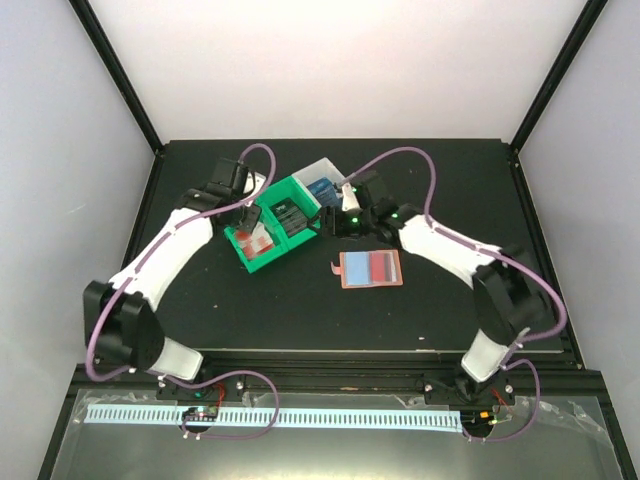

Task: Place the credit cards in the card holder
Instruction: Pick up the credit card from the storage box, then insert the credit card into the card holder.

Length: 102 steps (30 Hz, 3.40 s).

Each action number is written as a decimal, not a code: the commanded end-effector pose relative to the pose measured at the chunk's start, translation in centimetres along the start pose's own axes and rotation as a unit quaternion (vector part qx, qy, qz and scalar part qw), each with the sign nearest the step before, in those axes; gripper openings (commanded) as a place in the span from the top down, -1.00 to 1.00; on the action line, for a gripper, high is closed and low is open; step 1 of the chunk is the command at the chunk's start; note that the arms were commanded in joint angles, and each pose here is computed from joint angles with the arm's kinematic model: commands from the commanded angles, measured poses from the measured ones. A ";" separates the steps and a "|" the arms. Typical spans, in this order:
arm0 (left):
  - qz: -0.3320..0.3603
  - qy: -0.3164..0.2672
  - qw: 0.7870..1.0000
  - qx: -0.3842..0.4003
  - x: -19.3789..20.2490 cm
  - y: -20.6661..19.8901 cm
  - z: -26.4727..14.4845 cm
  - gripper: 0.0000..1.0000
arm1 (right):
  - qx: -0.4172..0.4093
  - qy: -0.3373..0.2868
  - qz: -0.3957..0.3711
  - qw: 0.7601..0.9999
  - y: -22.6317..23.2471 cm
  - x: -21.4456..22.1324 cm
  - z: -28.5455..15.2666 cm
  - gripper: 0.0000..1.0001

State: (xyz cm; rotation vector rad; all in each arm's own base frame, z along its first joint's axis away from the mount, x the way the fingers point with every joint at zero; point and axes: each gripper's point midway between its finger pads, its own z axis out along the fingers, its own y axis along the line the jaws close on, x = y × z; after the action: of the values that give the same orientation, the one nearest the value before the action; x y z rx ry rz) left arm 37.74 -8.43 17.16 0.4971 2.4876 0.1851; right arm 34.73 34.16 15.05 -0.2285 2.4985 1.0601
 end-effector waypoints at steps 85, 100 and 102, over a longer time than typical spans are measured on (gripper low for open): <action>-0.159 0.015 0.958 0.237 2.1 -27.8 5.9 0.19 | 0.020 0.039 0.098 0.994 -15.4 7.7 -4.9 0.98; -0.152 0.059 0.963 0.216 4.3 -28.1 7.9 0.45 | -0.008 0.099 0.133 0.986 -16.7 11.7 -2.8 0.98; -0.153 0.059 0.963 0.216 4.4 -28.1 7.9 0.45 | -0.013 0.104 0.138 0.985 -16.6 12.1 -2.6 0.98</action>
State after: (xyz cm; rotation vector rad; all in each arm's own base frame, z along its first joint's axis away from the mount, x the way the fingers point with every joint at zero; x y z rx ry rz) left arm 30.49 -32.48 2.26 0.2815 2.6603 -0.4911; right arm 30.20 21.01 2.95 -0.0336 2.6764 1.2167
